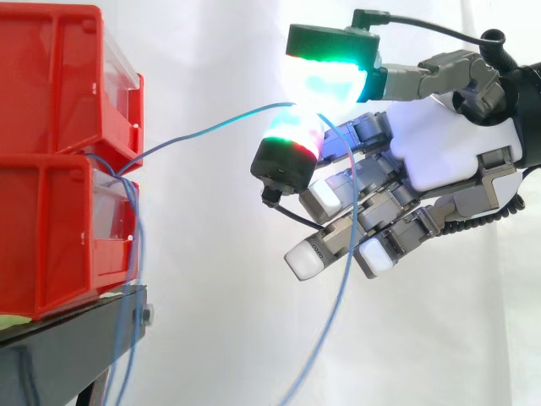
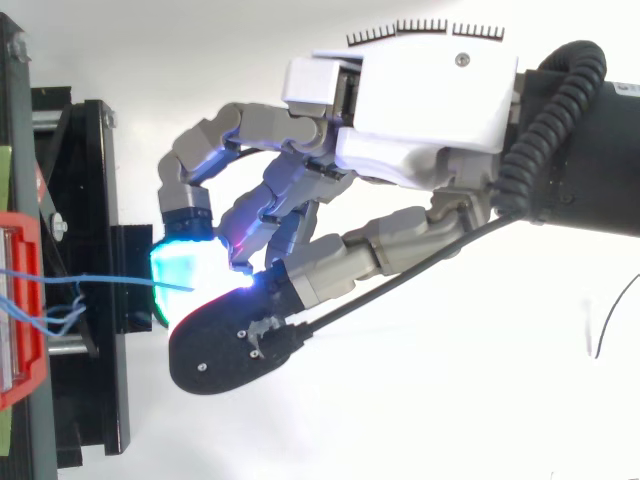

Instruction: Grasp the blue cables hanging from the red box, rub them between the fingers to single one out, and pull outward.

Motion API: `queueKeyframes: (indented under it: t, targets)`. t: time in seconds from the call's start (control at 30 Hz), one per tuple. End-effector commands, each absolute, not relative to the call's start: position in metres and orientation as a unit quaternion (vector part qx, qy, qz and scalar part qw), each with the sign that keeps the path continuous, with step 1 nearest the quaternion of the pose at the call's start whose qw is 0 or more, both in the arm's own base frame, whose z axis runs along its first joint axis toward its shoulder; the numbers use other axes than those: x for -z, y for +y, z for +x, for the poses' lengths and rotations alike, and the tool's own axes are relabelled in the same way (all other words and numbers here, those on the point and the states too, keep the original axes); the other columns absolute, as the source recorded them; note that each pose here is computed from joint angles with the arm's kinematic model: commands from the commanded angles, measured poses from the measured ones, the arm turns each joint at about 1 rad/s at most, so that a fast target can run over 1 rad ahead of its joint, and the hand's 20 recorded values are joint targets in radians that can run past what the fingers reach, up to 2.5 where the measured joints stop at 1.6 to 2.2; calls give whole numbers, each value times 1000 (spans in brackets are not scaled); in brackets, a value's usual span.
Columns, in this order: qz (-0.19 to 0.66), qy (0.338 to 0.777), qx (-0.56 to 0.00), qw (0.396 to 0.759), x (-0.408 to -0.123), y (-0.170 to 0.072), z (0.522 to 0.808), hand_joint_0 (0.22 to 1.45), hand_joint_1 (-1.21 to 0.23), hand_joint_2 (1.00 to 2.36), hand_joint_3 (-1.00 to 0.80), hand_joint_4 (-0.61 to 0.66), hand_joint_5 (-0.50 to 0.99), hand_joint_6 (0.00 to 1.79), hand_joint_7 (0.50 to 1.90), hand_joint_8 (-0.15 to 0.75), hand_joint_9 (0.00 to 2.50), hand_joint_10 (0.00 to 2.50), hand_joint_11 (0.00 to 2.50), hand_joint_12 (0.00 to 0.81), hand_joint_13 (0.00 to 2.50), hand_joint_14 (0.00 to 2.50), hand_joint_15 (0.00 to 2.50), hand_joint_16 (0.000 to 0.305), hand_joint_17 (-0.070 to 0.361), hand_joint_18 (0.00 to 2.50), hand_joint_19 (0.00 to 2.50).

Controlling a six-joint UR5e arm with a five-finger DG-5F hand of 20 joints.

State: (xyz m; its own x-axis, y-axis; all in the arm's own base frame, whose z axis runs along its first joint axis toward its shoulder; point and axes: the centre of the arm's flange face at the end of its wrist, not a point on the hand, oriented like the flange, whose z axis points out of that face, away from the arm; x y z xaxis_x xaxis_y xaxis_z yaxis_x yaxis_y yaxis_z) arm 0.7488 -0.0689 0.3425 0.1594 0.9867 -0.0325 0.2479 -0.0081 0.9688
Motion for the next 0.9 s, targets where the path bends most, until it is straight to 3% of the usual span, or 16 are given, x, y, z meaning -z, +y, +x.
queueKeyframes:
  t: [0.0, 0.1, 0.87]
  targets:
    - [593, 521, -390, 475, -344, -68, 749, 593, -774, 1009, -386, 31, -140, 837, 1150, 278, 933, 19, 780, 390, 685, 15, 470, 53, 120, 794, 647]
    - [592, 522, -388, 476, -344, -68, 749, 557, -743, 1000, -500, 43, -141, 830, 1126, 288, 934, 18, 788, 396, 679, 15, 472, 55, 123, 781, 653]
    - [592, 522, -386, 477, -342, -69, 749, 516, -654, 1000, -500, 33, -134, 818, 1114, 306, 953, 20, 777, 406, 690, 15, 471, 57, 129, 792, 652]
